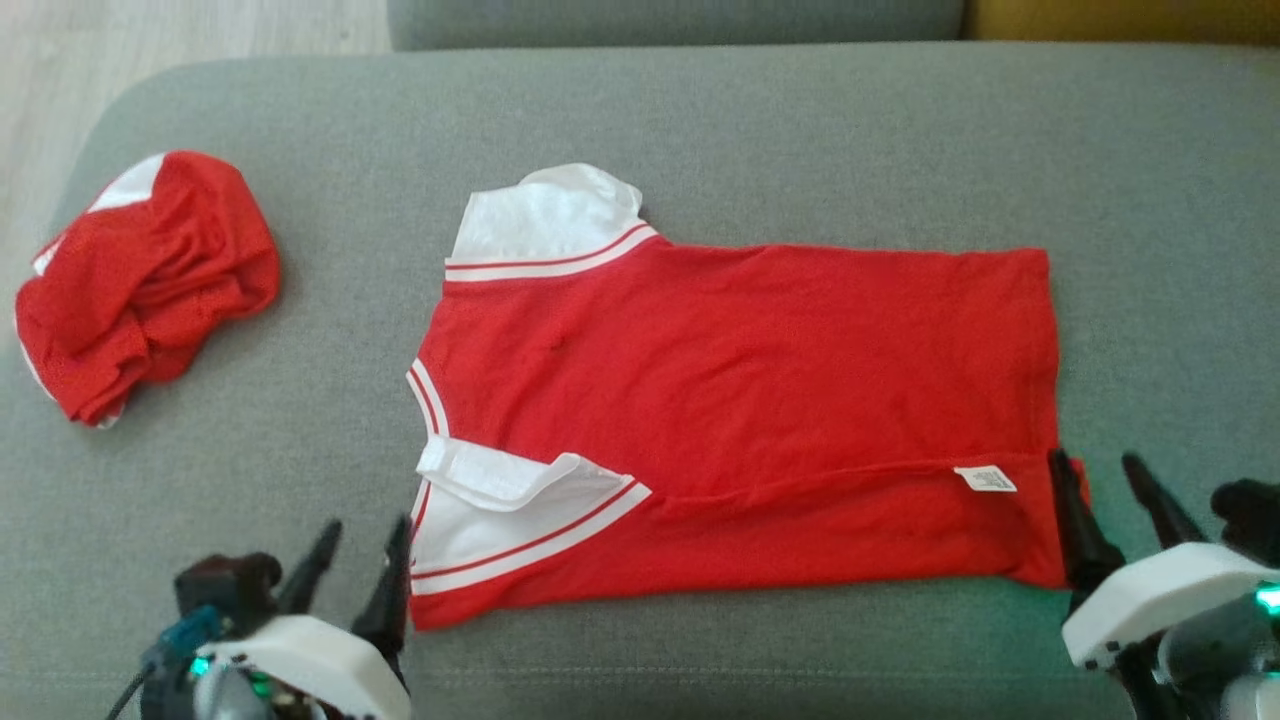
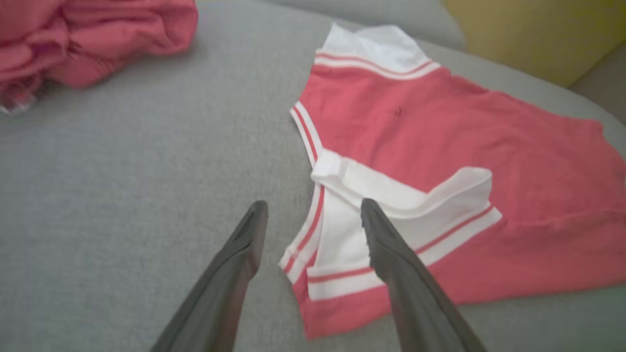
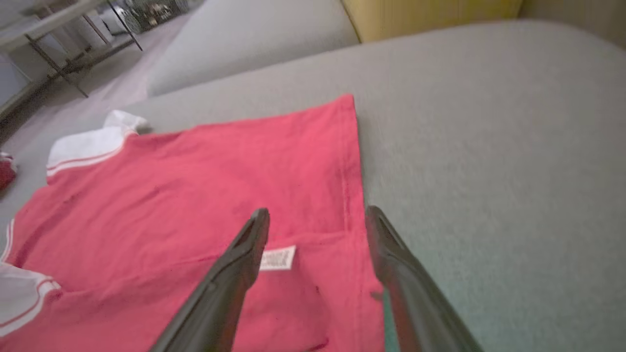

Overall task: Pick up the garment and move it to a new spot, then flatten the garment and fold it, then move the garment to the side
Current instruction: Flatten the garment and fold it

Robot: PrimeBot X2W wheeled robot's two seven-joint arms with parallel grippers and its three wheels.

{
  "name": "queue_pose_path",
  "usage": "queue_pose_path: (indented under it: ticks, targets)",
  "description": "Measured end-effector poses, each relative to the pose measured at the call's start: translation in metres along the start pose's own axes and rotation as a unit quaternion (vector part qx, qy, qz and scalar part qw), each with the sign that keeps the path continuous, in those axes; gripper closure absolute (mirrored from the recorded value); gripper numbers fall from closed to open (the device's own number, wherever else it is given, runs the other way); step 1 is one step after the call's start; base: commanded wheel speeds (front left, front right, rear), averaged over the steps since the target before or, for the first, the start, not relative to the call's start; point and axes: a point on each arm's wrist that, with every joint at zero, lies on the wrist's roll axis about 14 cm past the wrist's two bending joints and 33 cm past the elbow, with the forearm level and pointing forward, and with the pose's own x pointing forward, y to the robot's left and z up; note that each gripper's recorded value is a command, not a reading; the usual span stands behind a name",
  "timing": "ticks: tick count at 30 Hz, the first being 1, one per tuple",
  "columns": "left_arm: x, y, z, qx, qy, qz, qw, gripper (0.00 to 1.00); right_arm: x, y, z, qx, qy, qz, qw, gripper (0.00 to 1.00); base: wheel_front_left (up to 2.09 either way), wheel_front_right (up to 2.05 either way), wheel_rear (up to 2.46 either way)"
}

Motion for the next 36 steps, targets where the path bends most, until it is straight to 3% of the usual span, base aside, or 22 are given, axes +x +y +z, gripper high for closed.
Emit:
queue_pose_path:
  ticks: [8, 12, 26, 36]
  targets:
    - [-0.009, 0.003, 0.082, 0.06, -0.169, 0.026, 0.983, 0.0, -0.021, 0.039, 0.075, -0.054, -0.163, 0.045, 0.984, 0.0, 0.0, 0.0, 0.0]
    - [-0.015, 0.001, 0.102, 0.084, -0.207, 0.027, 0.974, 0.0, -0.031, 0.049, 0.095, -0.065, -0.206, 0.057, 0.975, 0.0, 0.0, 0.0, 0.0]
    - [-0.006, -0.004, 0.111, 0.096, -0.21, 0.017, 0.973, 0.0, -0.027, 0.054, 0.096, -0.069, -0.212, 0.064, 0.973, 0.0, 0.0, 0.0, 0.0]
    - [0.107, -0.052, 0.156, 0.112, -0.198, -0.09, 0.97, 0.0, 0.023, 0.052, 0.105, -0.071, -0.2, 0.059, 0.975, 0.0, 0.0, 0.0, 0.0]
